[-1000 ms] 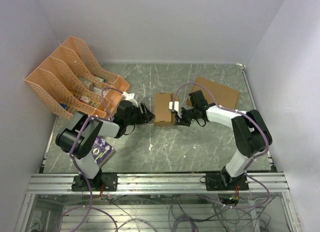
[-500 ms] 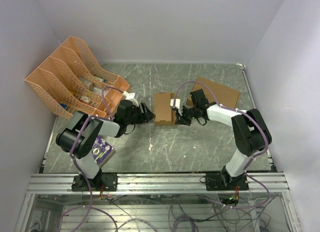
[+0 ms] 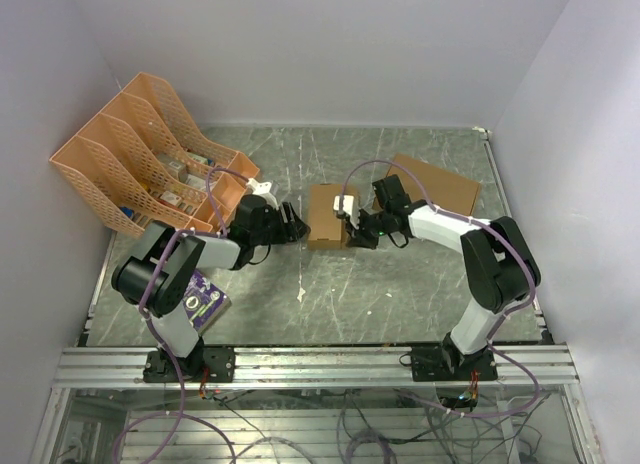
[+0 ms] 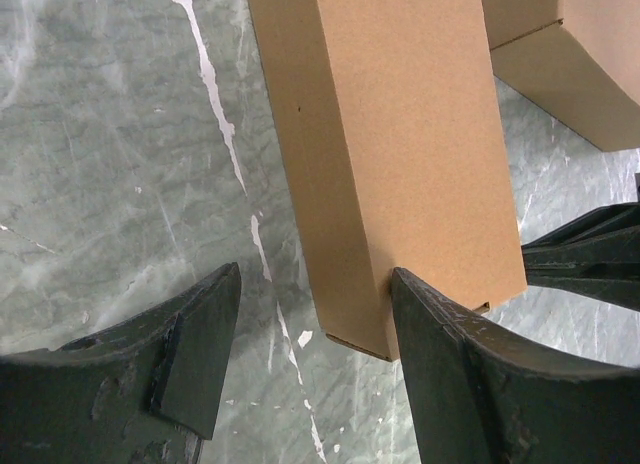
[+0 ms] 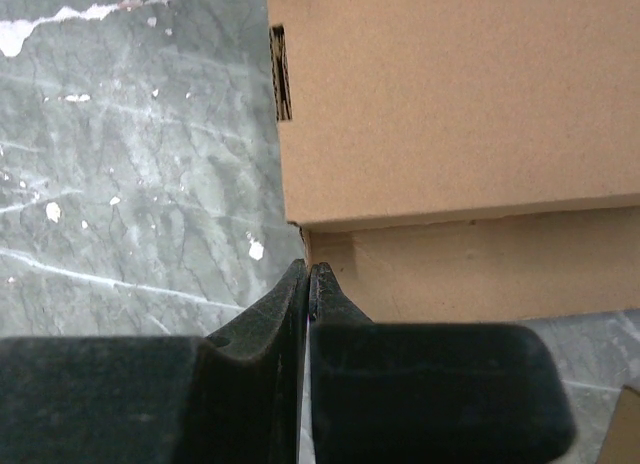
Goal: Fold the paper box
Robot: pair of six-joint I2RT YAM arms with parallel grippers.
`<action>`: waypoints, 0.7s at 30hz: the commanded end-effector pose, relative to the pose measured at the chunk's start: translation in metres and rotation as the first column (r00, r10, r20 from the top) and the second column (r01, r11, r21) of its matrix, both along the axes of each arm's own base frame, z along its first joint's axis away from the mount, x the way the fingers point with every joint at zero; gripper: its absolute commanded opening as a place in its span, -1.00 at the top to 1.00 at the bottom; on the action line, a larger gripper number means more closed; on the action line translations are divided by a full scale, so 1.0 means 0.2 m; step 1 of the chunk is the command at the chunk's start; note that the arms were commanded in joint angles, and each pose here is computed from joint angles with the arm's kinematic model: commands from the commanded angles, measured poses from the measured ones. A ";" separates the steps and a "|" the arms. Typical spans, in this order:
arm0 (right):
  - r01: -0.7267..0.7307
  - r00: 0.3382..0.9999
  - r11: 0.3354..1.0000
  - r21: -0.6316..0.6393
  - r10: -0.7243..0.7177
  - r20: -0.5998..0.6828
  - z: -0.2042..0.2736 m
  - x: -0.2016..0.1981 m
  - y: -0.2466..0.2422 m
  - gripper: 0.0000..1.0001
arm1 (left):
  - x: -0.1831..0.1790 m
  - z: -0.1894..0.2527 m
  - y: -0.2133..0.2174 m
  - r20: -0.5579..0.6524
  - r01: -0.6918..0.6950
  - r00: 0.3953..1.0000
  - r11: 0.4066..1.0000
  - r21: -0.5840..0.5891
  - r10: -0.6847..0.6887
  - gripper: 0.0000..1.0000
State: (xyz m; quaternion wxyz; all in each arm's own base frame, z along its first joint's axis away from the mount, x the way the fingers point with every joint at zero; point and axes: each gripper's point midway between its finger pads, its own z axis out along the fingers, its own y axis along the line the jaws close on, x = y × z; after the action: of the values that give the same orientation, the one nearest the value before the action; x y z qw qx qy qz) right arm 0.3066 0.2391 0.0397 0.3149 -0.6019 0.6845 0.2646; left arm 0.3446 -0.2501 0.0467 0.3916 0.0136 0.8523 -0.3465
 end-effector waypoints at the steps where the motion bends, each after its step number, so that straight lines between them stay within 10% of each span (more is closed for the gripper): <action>1: 0.011 0.999 1.000 -0.005 -0.011 0.031 0.08 0.06 0.08 1.00 | -0.04 -0.07 -0.02 -0.034 0.040 0.999 0.998 0.056 -0.038 -0.44; 13: -0.019 0.999 0.995 -0.093 0.022 0.030 0.08 0.03 0.19 0.99 | -0.04 -0.06 -0.07 -0.025 0.081 0.997 0.992 0.095 -0.079 -0.44; 21: -0.033 0.999 0.990 -0.136 0.032 -0.009 0.11 0.01 0.08 0.45 | 0.00 -0.03 -0.01 -0.028 0.034 0.999 0.991 0.130 -0.031 -0.47</action>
State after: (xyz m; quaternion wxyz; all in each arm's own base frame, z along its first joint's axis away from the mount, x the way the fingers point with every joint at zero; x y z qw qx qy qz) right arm 0.3090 0.2662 0.0466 0.2660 -0.6278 0.6971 0.2217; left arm 0.3432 -0.2644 0.0490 0.3822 0.0486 0.8609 -0.3323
